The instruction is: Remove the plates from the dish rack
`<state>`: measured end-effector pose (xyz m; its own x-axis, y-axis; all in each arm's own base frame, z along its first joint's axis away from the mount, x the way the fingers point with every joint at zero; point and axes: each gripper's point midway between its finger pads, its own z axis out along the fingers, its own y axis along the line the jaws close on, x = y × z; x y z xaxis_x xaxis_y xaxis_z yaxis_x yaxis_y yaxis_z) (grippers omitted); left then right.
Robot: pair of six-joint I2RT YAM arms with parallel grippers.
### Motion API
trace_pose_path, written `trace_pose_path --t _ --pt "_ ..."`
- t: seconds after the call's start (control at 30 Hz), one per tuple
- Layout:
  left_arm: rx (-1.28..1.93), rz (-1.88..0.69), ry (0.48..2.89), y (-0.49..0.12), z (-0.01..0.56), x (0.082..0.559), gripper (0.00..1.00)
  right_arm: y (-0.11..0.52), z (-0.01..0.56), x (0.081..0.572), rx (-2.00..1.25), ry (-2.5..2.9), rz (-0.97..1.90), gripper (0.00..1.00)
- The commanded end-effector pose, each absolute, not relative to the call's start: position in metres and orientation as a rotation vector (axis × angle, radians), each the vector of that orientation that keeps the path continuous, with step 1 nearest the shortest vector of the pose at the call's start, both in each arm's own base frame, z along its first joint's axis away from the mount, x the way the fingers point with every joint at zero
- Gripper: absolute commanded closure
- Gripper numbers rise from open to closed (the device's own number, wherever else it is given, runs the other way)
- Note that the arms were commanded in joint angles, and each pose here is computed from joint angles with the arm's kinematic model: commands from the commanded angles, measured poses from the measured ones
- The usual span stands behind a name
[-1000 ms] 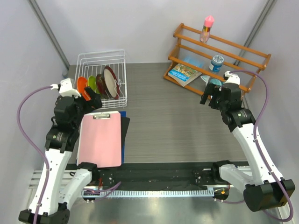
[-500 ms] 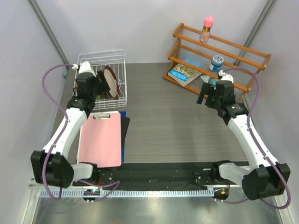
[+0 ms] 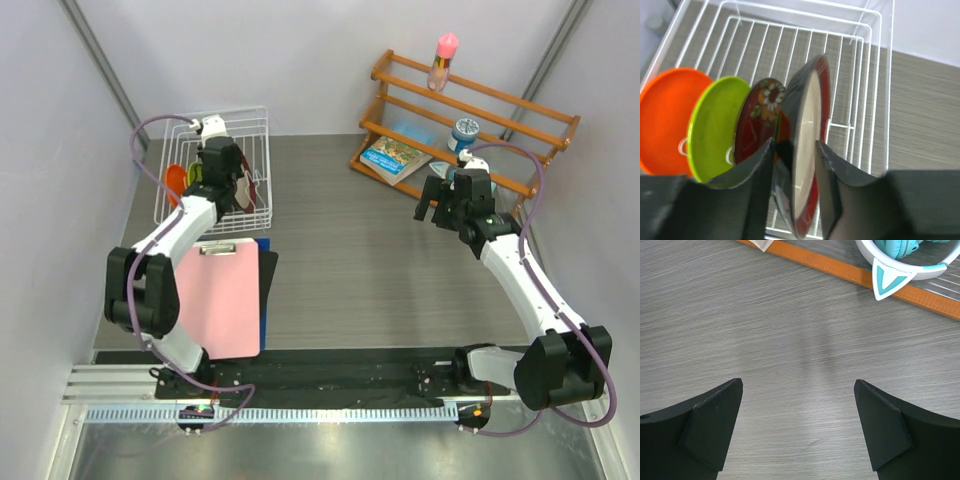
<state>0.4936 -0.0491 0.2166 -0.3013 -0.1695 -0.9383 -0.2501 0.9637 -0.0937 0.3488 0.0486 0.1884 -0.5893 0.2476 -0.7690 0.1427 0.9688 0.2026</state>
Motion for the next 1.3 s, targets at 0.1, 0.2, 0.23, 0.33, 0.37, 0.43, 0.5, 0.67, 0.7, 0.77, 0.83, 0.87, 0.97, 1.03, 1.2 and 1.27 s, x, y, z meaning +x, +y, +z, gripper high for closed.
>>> trace_pose_path --t 0.1,0.2,0.23,0.33,0.37,0.43,0.5,0.67,0.7,0.77,0.83,0.87,0.97,1.03,1.2,1.27 --pt "-0.345 0.258 1.821 -0.038 0.219 0.512 0.73 0.053 0.203 0.360 0.263 2.151 0.173 0.00" --pt "-0.352 0.299 1.823 -0.037 0.215 0.509 0.89 0.052 0.200 0.360 0.265 2.158 0.169 0.00" --pt "-0.351 0.313 1.828 -0.037 0.212 0.509 0.94 0.052 0.200 0.360 0.266 2.160 0.170 0.00" --pt "-0.326 0.363 1.825 -0.042 0.211 0.508 1.00 0.052 0.196 0.360 0.268 2.167 0.169 0.00" --pt "-0.313 0.373 1.824 -0.047 0.211 0.507 1.00 0.052 0.196 0.360 0.269 2.167 0.169 0.00" --pt "-0.309 0.446 1.804 -0.044 0.220 0.504 1.00 0.053 0.196 0.360 0.268 2.169 0.172 0.00" --pt "-0.304 0.499 1.766 -0.051 0.233 0.499 1.00 0.053 0.196 0.359 0.268 2.169 0.172 0.00" --pt "-0.281 0.574 1.717 -0.058 0.264 0.491 1.00 0.051 0.197 0.357 0.275 2.163 0.167 0.00" --pt "-0.299 0.586 1.699 -0.057 0.273 0.489 1.00 0.051 0.200 0.356 0.274 2.154 0.169 0.00" --pt "-0.293 0.622 1.687 -0.056 0.287 0.481 1.00 0.051 0.200 0.354 0.273 2.151 0.171 0.00" --pt "-0.285 0.637 1.672 -0.056 0.304 0.477 1.00 0.051 0.202 0.353 0.274 2.144 0.177 0.00" --pt "-0.289 0.637 1.662 -0.054 0.313 0.473 1.00 0.051 0.203 0.352 0.273 2.143 0.180 0.00" --pt "-0.292 0.636 1.654 -0.052 0.327 0.467 1.00 0.052 0.202 0.350 0.278 2.143 0.188 0.00" --pt "-0.299 0.631 1.647 -0.049 0.338 0.460 1.00 0.054 0.202 0.349 0.277 2.146 0.201 0.00" --pt "-0.295 0.553 1.640 -0.048 0.366 0.444 1.00 0.057 0.201 0.346 0.272 2.146 0.226 0.00" --pt "-0.288 0.523 1.652 -0.048 0.376 0.435 1.00 0.058 0.205 0.345 0.270 2.137 0.236 0.00"
